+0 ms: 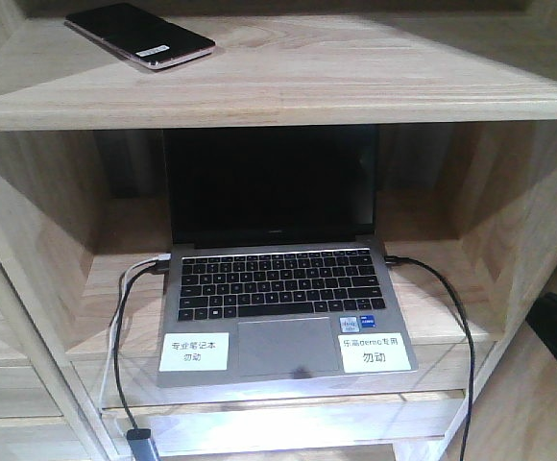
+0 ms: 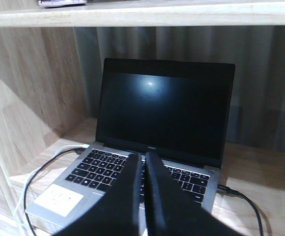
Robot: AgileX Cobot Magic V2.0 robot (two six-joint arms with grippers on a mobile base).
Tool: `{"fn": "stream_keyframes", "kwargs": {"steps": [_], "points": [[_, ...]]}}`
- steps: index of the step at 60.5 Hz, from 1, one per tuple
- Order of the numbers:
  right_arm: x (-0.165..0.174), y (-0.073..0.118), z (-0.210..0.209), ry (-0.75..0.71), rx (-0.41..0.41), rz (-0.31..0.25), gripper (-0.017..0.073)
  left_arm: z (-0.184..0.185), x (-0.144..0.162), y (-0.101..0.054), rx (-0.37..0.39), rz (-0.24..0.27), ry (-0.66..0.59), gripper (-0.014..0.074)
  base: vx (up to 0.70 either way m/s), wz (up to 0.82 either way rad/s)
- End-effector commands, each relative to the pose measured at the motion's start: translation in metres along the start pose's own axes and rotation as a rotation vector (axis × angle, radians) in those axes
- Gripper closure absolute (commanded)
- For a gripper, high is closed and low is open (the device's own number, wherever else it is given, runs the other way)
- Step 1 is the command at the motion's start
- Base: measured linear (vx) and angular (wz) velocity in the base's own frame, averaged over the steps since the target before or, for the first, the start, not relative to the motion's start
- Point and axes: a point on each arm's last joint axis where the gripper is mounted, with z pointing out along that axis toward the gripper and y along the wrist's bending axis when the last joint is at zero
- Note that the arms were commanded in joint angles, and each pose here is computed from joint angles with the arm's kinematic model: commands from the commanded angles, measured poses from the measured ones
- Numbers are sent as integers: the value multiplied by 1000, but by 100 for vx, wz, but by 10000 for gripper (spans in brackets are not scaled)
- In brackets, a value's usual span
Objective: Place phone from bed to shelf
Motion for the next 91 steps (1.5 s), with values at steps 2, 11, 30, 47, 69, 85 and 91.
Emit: {"fn": "stream_keyframes", "kwargs": {"steps": [2, 11, 30, 47, 69, 85, 91], "points": [[-15, -1, -1, -86, 19, -25, 568, -3, -14, 2, -7, -14, -106, 592, 0, 0], [-5, -12, 0, -64, 133, -2, 568, -3, -14, 2, -7, -14, -106, 592, 0, 0], [47, -31, -15, -52, 369, 55, 568, -3, -14, 2, -7, -14, -106, 592, 0, 0], [88, -32, -29, -187, 450, 16, 568, -3, -14, 2, -7, -14, -106, 592, 0, 0], [92, -32, -29, -158, 451, -24, 568, -3, -14, 2, -7, -14, -107, 592, 0, 0], [92, -32, -29, -155, 453, -32, 568, -3, -14, 2, -7, -14, -107, 592, 0, 0], [92, -32, -29, -155, 453, -32, 568, -3, -14, 2, -7, -14, -107, 592, 0, 0]]}}
